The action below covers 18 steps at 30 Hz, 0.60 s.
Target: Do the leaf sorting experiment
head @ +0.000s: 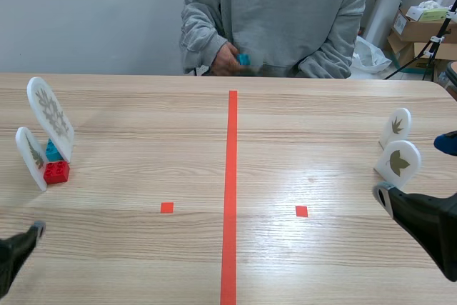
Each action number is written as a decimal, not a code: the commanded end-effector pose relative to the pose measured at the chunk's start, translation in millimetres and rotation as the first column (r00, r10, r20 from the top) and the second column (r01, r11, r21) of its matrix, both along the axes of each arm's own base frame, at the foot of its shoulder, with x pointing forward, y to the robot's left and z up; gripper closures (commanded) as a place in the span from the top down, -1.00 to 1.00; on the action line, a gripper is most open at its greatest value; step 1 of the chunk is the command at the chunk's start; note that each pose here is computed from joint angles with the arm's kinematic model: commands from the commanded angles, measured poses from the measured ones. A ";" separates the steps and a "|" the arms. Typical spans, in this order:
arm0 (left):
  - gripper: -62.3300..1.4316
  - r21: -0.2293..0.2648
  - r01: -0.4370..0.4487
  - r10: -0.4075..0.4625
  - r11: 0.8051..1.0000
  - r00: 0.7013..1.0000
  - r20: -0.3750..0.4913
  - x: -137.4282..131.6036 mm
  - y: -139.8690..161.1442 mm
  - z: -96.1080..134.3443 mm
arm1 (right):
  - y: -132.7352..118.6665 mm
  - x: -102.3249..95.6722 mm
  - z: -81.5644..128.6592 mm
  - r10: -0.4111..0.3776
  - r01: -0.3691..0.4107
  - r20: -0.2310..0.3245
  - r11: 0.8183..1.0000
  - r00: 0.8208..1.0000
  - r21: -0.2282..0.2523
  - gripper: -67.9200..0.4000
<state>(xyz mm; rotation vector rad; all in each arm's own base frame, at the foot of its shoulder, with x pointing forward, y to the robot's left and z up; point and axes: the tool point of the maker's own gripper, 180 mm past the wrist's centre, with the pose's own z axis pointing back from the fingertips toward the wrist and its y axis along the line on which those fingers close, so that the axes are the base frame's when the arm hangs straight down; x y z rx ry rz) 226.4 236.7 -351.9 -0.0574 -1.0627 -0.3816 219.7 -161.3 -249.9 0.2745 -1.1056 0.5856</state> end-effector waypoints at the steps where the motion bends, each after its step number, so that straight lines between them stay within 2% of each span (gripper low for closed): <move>1: 1.00 -0.032 0.081 -0.081 0.996 0.997 -0.019 -11.8 -21.3 6.2 | 1.7 3.1 5.5 0.009 -0.009 0.023 1.000 1.000 0.012 1.00; 4: 1.00 -0.111 0.202 -0.209 0.973 0.977 -0.050 -36.0 -58.2 20.4 | 1.7 3.1 5.5 0.009 -0.009 0.023 1.000 1.000 0.012 1.00; 7: 1.00 -0.173 0.261 -0.272 0.950 0.961 -0.043 -48.3 -84.8 40.3 | 1.7 3.1 5.5 0.009 -0.009 0.023 1.000 1.000 0.012 1.00; 14: 1.00 -0.243 0.346 -0.350 0.906 0.936 0.028 -53.2 -128.3 91.6 | 1.7 3.1 5.5 0.009 -0.009 0.023 1.000 1.000 0.013 1.00; 18: 1.00 -0.264 0.380 -0.372 0.887 0.925 0.080 -50.4 -145.3 117.3 | 1.8 3.2 5.8 0.009 -0.009 0.024 1.000 1.000 0.015 1.00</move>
